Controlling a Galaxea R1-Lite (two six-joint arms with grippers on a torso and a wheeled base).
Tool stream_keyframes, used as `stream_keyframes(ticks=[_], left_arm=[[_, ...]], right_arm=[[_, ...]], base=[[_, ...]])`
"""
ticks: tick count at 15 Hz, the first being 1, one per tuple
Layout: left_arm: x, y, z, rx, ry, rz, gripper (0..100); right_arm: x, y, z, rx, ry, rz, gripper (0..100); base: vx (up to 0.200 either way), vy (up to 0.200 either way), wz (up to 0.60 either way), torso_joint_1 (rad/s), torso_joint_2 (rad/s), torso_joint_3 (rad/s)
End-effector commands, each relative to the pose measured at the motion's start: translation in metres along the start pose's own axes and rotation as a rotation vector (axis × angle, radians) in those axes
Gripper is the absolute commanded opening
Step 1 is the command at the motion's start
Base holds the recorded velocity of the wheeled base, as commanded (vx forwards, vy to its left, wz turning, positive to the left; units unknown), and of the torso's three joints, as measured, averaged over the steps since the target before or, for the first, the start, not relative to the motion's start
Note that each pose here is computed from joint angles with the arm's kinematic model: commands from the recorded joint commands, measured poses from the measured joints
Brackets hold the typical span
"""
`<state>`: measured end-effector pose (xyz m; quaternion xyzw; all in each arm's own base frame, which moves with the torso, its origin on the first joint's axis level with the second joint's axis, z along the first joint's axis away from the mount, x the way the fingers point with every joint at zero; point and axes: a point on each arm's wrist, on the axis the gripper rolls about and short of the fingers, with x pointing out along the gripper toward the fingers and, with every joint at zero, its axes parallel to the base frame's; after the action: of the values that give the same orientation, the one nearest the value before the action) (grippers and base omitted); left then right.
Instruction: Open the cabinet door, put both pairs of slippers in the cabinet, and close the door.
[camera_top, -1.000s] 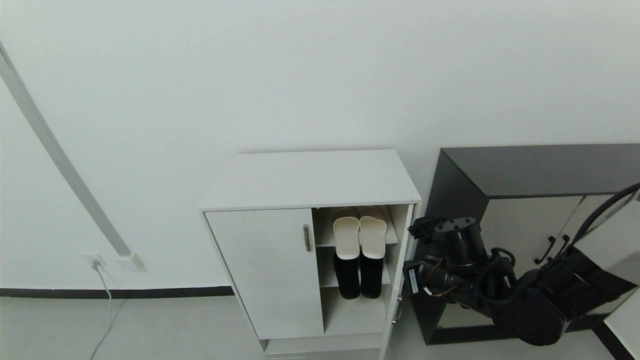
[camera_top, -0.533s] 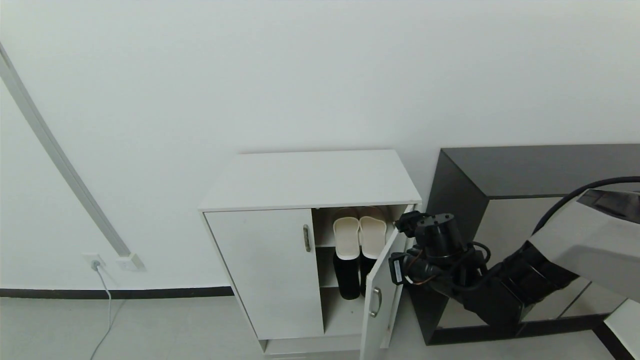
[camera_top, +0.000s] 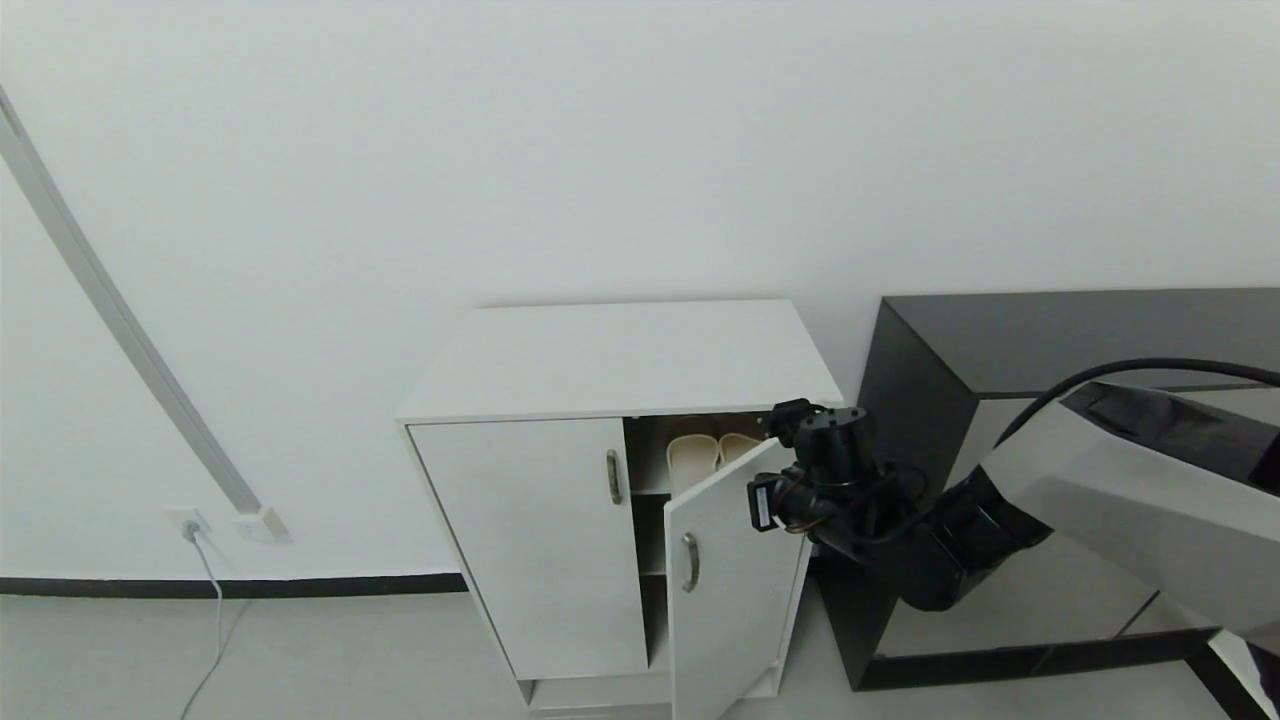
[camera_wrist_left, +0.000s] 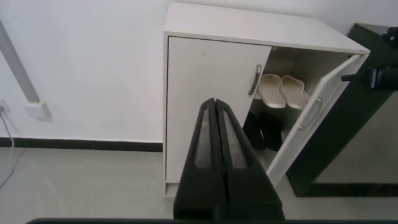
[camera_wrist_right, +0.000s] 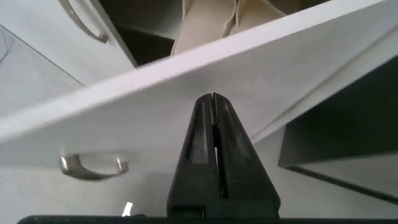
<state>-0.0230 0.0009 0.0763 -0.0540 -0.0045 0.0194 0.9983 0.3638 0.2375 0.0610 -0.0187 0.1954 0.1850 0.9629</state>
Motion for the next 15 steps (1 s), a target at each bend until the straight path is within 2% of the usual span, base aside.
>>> stream_keyframes(ticks=[1, 15], left_arm=[[0.000, 0.000, 0.000, -0.001, 0.001, 0.001, 0], [0.000, 0.000, 0.000, -0.001, 0.000, 0.002, 0]], right_arm=[[0.017, 0.001, -0.004, 0.004, -0.008, -0.001, 0], [0.056, -0.007, 0.007, 0.028, -0.092, -0.027, 0]], base=[[0.000, 0.000, 0.00, 0.000, 0.00, 0.000], [0.000, 0.000, 0.00, 0.000, 0.00, 0.000]])
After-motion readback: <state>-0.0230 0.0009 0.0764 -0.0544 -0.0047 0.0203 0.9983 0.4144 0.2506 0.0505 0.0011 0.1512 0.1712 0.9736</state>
